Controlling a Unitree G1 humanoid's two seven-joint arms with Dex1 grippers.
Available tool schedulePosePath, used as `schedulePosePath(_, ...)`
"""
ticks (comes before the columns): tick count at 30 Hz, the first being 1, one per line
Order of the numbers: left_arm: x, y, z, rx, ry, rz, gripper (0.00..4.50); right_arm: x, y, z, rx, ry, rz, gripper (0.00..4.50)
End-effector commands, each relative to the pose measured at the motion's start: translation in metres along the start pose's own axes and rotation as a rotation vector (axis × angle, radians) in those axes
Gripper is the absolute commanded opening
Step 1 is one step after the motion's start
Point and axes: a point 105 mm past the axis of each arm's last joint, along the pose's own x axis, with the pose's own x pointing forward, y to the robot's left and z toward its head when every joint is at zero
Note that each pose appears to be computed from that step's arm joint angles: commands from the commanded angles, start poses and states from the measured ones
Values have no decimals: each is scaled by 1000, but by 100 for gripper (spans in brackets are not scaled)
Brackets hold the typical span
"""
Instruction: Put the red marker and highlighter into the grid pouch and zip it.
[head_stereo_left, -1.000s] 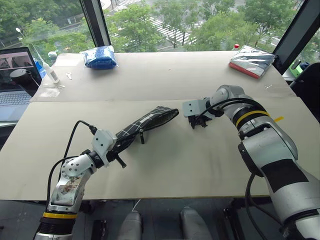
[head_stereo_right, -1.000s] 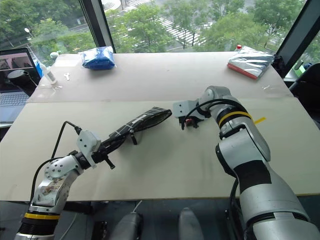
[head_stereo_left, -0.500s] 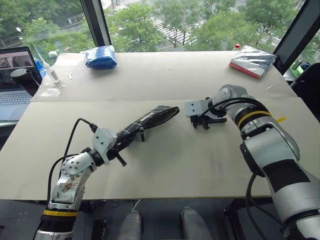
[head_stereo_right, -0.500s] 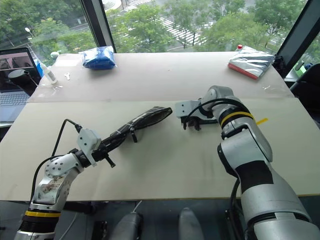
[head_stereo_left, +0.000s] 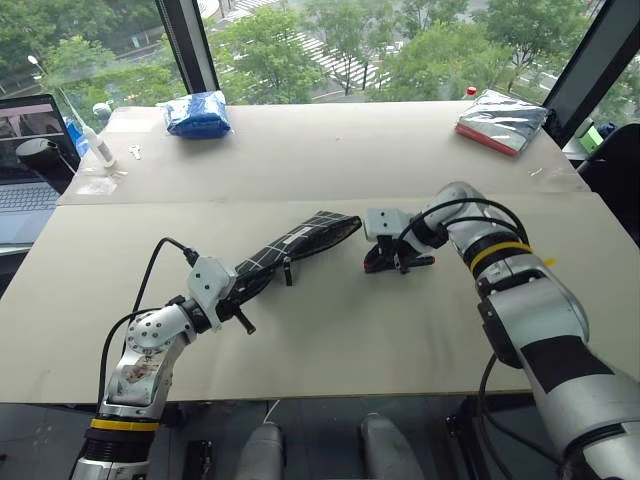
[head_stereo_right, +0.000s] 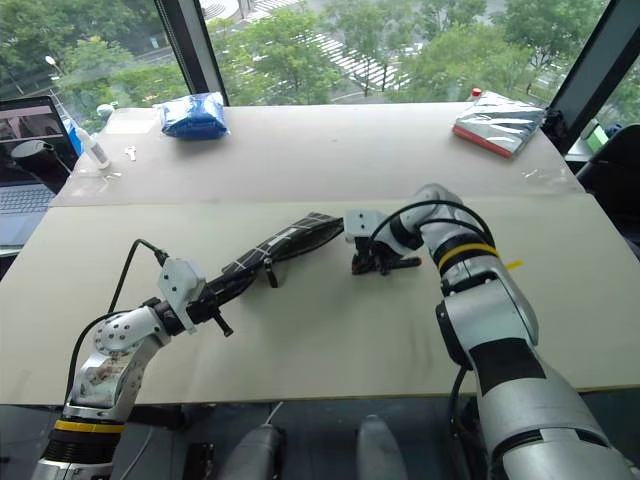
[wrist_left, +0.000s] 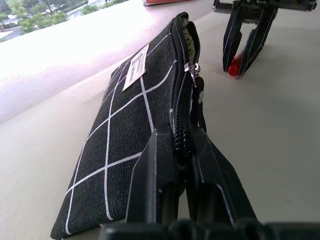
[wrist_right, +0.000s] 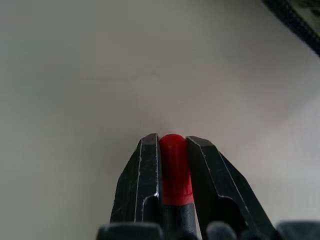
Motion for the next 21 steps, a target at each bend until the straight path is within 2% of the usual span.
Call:
schedulePosePath(1,0,3,8,29,-16,-33,0,23,23,-10,-18,11,64,40)
schedulePosePath(5,1,9,10,35,-16,-33,0,33,19,-11,47,-5,-29,40)
schedulePosePath(6,1,9,10,36,-16,-36,0,32,21,-8,64,-29,-18,141)
schedulePosePath(7,1,9,9,37,-15,-40,0,30,22,-5,82,-55,-9,160)
schedulePosePath(12,1,8,8,35,-9,-53,0,11,18,4,199,-151,-10,331)
schedulePosePath(17,0,9,6,30,1,-65,0,-16,9,9,223,-209,-57,331)
schedulePosePath(21,-1,9,5,28,6,-73,0,-39,0,1,218,-194,-127,331)
